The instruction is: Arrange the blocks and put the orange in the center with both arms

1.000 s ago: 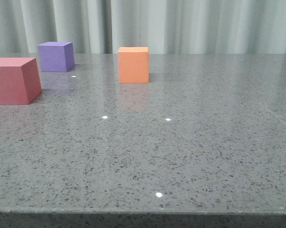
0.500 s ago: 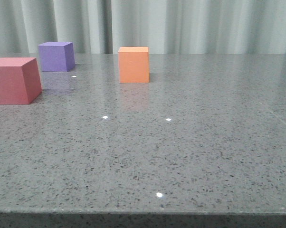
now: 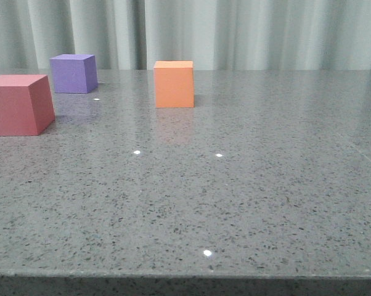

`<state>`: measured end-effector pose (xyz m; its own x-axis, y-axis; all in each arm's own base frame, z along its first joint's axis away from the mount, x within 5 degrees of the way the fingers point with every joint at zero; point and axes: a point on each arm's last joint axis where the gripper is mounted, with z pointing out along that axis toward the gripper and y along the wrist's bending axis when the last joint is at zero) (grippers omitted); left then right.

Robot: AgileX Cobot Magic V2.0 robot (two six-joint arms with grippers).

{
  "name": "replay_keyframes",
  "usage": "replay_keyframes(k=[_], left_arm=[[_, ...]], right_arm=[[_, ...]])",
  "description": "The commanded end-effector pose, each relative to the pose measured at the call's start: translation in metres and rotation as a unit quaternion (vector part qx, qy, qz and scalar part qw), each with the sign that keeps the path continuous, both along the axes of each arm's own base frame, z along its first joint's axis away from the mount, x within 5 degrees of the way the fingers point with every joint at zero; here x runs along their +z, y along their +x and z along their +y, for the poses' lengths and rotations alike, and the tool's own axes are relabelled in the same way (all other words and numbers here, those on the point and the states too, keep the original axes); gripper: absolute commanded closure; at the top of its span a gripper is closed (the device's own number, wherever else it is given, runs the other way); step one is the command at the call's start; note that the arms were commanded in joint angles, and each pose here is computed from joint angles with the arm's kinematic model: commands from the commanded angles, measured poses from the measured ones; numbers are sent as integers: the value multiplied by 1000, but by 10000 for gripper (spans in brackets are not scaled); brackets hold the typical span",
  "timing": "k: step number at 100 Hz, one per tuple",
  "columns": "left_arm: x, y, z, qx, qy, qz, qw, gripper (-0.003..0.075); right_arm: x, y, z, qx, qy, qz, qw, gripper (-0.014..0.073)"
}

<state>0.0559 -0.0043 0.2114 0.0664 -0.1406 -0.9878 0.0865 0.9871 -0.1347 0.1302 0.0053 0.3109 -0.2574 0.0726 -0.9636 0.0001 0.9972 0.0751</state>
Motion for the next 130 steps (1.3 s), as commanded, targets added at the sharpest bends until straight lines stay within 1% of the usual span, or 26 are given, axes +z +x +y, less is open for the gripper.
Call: replay_keyframes(k=[1, 48, 60, 72, 82, 89, 103, 112, 122, 130], left_arm=[[-7, 0, 0, -2, -6, -23, 1000, 741], [-6, 0, 0, -2, -6, -25, 1000, 741], [4, 0, 0, -2, -17, -29, 999, 741], [29, -2, 0, -2, -21, -26, 999, 741], [62, -3, 0, -1, -24, -9, 1000, 741], [87, 0, 0, 0, -22, 15, 1000, 741], [133, 15, -1, 2, -17, 90, 996, 741], [159, 29, -2, 4, -12, 153, 988, 741], [179, 48, -4, 4, -10, 214, 977, 741], [190, 61, -5, 5, -8, 243, 970, 741]], right_arm=[[16, 1, 1, 8, -12, -53, 999, 664], [16, 1, 1, 8, -12, -53, 998, 664], [16, 1, 1, 8, -12, -53, 998, 664], [16, 1, 1, 8, -12, -53, 998, 664], [16, 1, 1, 8, -12, -53, 998, 664], [16, 1, 1, 8, -12, -53, 998, 664], [16, 1, 1, 8, -12, -53, 998, 664], [16, 1, 1, 8, -12, -53, 998, 664], [16, 1, 1, 8, -12, -53, 998, 664], [16, 1, 1, 8, -12, -53, 998, 664]])
